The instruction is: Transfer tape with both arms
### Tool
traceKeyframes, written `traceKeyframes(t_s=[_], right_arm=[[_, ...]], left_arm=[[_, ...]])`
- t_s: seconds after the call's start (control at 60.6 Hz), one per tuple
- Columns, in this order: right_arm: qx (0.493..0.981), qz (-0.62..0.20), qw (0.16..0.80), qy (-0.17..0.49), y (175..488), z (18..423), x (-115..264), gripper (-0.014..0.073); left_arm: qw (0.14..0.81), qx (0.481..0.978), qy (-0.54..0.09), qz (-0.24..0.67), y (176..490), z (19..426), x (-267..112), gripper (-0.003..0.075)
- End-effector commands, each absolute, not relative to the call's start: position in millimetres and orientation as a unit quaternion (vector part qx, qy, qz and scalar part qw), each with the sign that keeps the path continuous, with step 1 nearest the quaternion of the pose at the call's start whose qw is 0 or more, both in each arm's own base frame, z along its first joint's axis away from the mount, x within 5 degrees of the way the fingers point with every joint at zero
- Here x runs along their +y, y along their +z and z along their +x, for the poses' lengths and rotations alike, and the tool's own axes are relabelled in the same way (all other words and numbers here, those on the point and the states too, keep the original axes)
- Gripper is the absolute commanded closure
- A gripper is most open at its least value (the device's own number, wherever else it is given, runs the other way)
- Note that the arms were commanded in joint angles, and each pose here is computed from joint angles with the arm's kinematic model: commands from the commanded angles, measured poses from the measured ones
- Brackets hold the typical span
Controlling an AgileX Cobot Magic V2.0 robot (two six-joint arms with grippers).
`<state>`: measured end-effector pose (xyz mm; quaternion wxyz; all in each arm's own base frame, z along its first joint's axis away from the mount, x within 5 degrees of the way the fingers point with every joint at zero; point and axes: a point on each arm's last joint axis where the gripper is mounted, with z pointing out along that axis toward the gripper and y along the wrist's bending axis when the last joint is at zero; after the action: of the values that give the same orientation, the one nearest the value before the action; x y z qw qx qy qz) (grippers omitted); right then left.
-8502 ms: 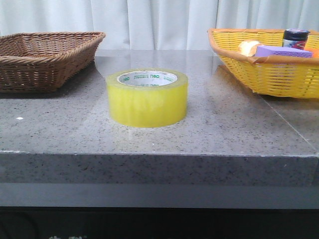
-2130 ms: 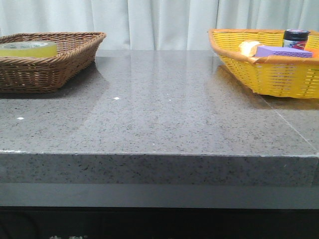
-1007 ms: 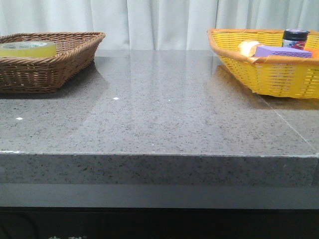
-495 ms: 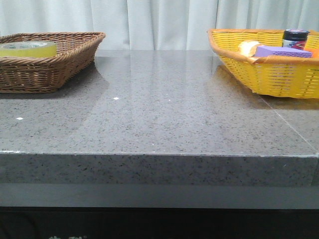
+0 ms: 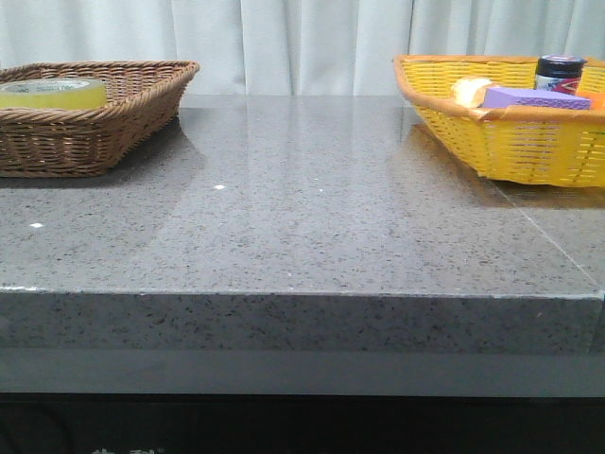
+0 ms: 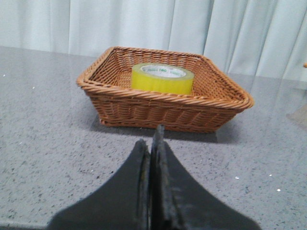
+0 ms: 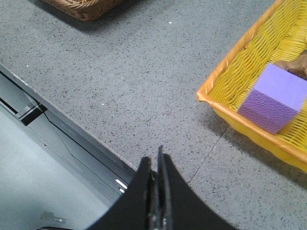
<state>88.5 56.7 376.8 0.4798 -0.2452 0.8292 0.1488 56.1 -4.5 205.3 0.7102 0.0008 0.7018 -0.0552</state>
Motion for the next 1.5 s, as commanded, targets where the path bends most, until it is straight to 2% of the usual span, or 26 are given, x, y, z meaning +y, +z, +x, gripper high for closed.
traceKeyframes(t_s=[0.0,1.172,1.288,1.486], right_arm=[[0.808,-0.236,0.517,0.157,389.2,89.7,56.6,0.0662],[0.803,-0.234,0.525,0.157,390.7,86.3,54.4,0.0662],[0.802,-0.212,0.539,0.145,390.4,81.4,46.0,0.0662],[0.789,-0.135,0.591,0.1,370.7,72.1,25.9,0.0662]], left_arm=[[0.751,0.658,-0.059,0.003,213.8,54.0,-4.5,0.0741],[0.754,0.655,-0.048,-0.007,214.6,54.2,-2.8,0.0741],[0.754,0.655,-0.048,-0.007,214.6,54.2,-2.8,0.0741],[0.754,0.655,-0.048,-0.007,214.6,54.2,-2.8,0.0741]])
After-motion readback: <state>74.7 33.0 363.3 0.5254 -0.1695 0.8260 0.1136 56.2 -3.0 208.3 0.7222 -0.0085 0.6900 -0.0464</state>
